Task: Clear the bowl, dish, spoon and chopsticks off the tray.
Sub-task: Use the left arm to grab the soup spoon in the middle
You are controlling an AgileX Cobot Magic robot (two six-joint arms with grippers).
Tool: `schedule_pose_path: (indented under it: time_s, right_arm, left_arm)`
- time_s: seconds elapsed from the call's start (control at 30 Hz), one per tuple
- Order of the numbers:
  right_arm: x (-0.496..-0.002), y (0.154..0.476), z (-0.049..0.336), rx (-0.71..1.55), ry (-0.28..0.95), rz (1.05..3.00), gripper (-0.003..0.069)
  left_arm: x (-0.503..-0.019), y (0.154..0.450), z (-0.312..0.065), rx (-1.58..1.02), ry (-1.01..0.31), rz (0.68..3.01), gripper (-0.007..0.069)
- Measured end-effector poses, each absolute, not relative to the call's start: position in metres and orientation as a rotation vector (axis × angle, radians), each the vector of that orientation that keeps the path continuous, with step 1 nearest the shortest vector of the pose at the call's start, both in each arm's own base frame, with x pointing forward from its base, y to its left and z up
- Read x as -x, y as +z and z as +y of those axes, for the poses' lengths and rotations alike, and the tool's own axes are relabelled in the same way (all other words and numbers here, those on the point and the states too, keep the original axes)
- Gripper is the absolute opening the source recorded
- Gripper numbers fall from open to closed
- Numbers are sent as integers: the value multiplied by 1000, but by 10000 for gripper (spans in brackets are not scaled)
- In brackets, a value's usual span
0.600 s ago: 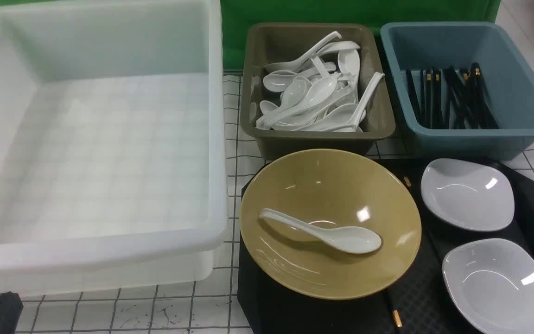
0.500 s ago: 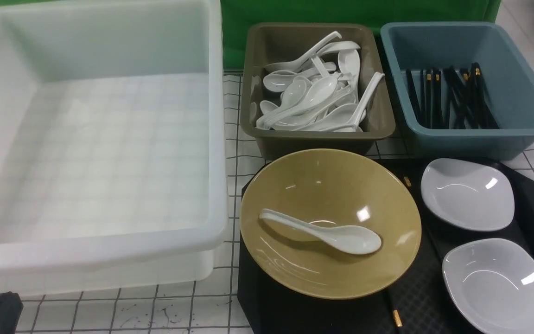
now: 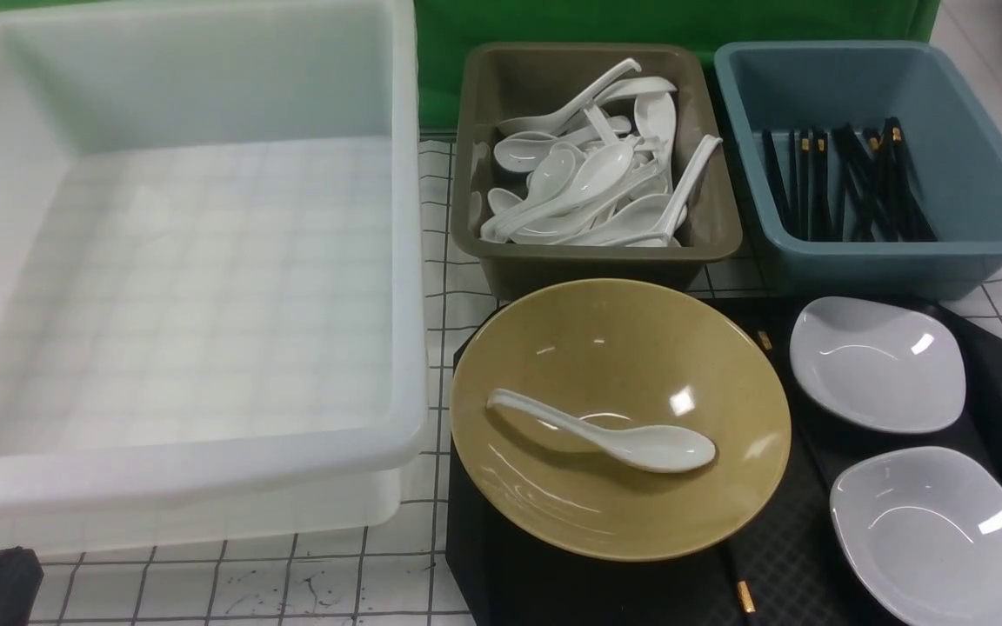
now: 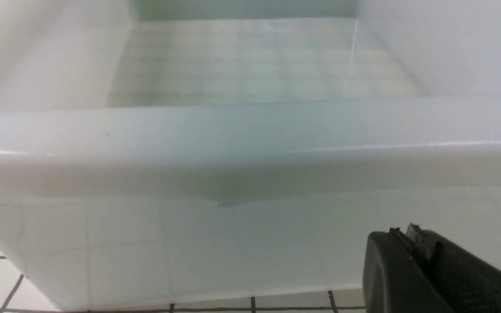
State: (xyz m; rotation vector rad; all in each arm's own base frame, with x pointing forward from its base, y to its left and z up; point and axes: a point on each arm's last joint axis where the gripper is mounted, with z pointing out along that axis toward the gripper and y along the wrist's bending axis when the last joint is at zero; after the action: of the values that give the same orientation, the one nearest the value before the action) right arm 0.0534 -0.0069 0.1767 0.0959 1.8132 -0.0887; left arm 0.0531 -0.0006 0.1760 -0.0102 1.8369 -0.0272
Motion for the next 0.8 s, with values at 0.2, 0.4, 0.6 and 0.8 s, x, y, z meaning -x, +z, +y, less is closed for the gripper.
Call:
schedule_pose_path:
  time_s: [0.2, 0.4, 0.6, 0.8]
  right_arm:
    - [-53, 177, -7, -96, -89, 1813, 236]
    - [-53, 177, -7, -96, -89, 1813, 236]
    - [-55, 181, -7, -91, -88, 1761, 236]
    - [-55, 212, -5, -56, -80, 1409, 236]
  left_arm:
    - [-53, 176, 0, 6, -22, 1837, -13]
    - [-54, 177, 0, -10, 1, 1819, -13]
    - [-56, 187, 0, -16, 0, 1695, -13]
    - [-55, 216, -1, -25, -8, 1371, -13]
